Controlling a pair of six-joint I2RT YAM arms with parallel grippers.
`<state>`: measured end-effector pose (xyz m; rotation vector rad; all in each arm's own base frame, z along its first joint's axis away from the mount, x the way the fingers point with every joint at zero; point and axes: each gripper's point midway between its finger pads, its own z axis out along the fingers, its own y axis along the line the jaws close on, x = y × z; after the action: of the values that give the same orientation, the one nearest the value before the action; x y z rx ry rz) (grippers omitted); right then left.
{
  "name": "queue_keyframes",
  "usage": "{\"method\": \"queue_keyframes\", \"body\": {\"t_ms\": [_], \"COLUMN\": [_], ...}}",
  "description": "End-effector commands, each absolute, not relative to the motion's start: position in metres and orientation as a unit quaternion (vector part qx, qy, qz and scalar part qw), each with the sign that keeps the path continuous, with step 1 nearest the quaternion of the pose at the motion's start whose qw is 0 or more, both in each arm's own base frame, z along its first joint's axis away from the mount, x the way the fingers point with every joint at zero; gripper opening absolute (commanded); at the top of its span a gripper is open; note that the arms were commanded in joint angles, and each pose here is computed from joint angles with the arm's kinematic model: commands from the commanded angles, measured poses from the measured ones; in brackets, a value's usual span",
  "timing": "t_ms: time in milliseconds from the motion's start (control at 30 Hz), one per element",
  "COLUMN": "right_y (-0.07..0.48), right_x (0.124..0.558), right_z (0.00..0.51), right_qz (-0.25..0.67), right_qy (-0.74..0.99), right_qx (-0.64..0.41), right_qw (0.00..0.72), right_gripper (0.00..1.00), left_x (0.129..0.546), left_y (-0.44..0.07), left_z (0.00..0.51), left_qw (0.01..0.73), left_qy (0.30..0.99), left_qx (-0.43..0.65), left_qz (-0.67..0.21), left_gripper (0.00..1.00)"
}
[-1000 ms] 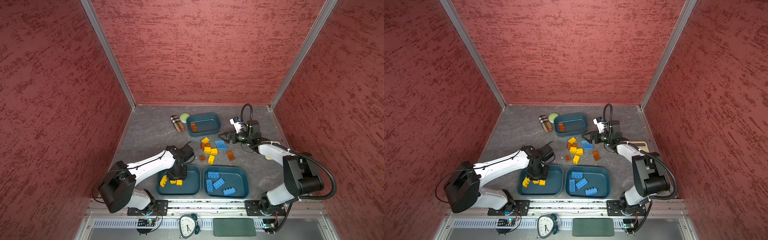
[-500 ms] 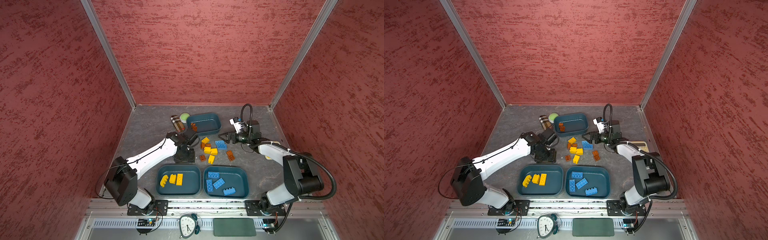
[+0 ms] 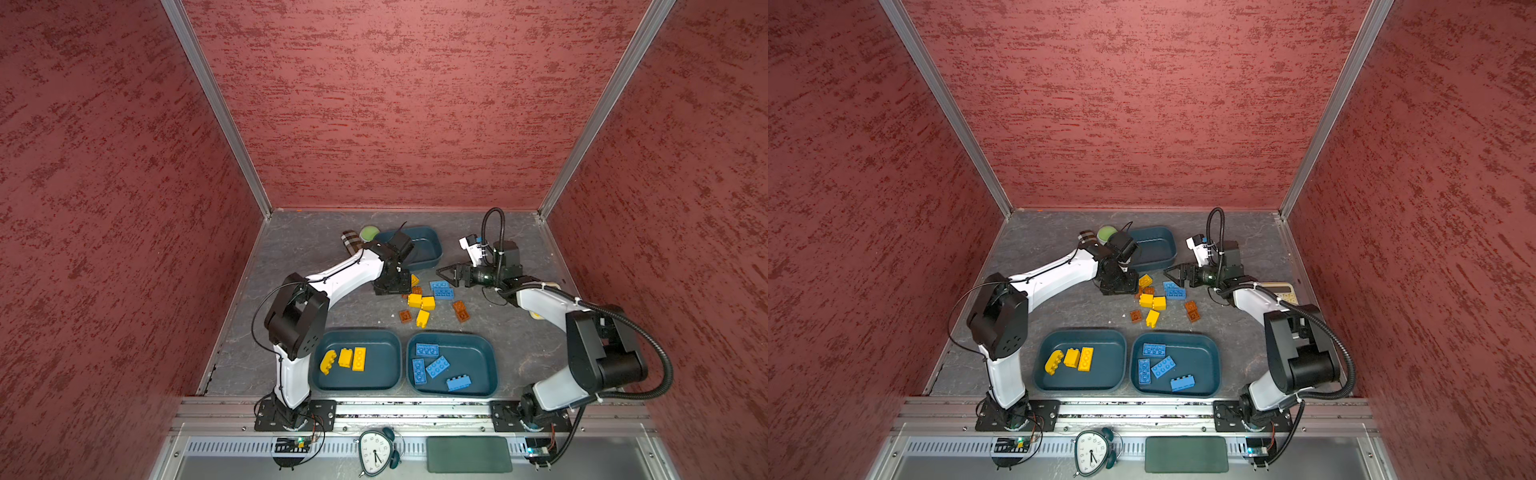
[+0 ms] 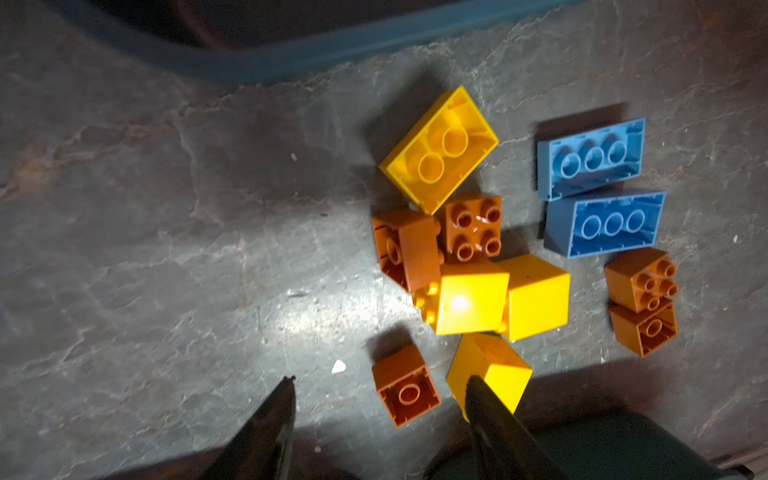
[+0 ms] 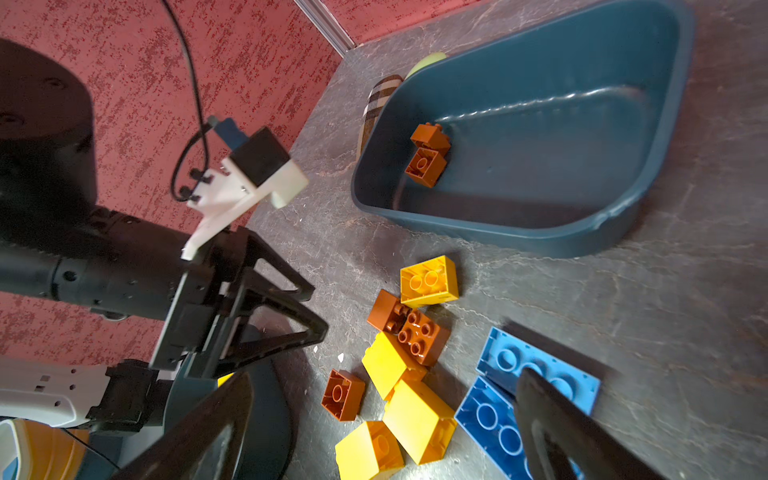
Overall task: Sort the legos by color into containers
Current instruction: 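Move the empty left gripper back over the brick pile, then lower the left gripper and grasp a brown brick in the pile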
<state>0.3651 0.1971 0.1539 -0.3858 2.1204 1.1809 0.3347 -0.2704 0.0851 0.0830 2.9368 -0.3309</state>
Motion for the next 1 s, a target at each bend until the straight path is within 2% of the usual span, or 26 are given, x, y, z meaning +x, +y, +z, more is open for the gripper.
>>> {"method": "queue_keyframes", "body": {"t_ms": [0,433,800,967], "right_y": [0.198,0.194,0.192,0.193], "right_x": [0.366,0.361,0.358,0.359], "right_z": [0.161,0.153,0.151,0.151], "right_qz": [0.447,0.433,0.43,0.432], "right_qy": [0.806,0.815,0.817,0.816], "right_qx": [-0.162,-0.164,-0.165,-0.164], "right_qw": [0.354,0.348,0.348,0.347], "right_gripper": [0.99,0.99,0.99,0.99], "left_x": [0.355,0.367,0.367,0.368], "left_y": [-0.279,-0.286,-0.278,-0.282], "left_z": [0.085,0.05,0.036,0.035], "left_qw": [0.117,0.131,0.126,0.123], "left_qy": [0.986,0.99,0.991,0.991], "left_qx": [0.023,0.043,0.052,0.055], "left_qz": [-0.113,-0.041,-0.009,-0.019], "left_gripper": [0.66,0.58,0.44,0.42]}}
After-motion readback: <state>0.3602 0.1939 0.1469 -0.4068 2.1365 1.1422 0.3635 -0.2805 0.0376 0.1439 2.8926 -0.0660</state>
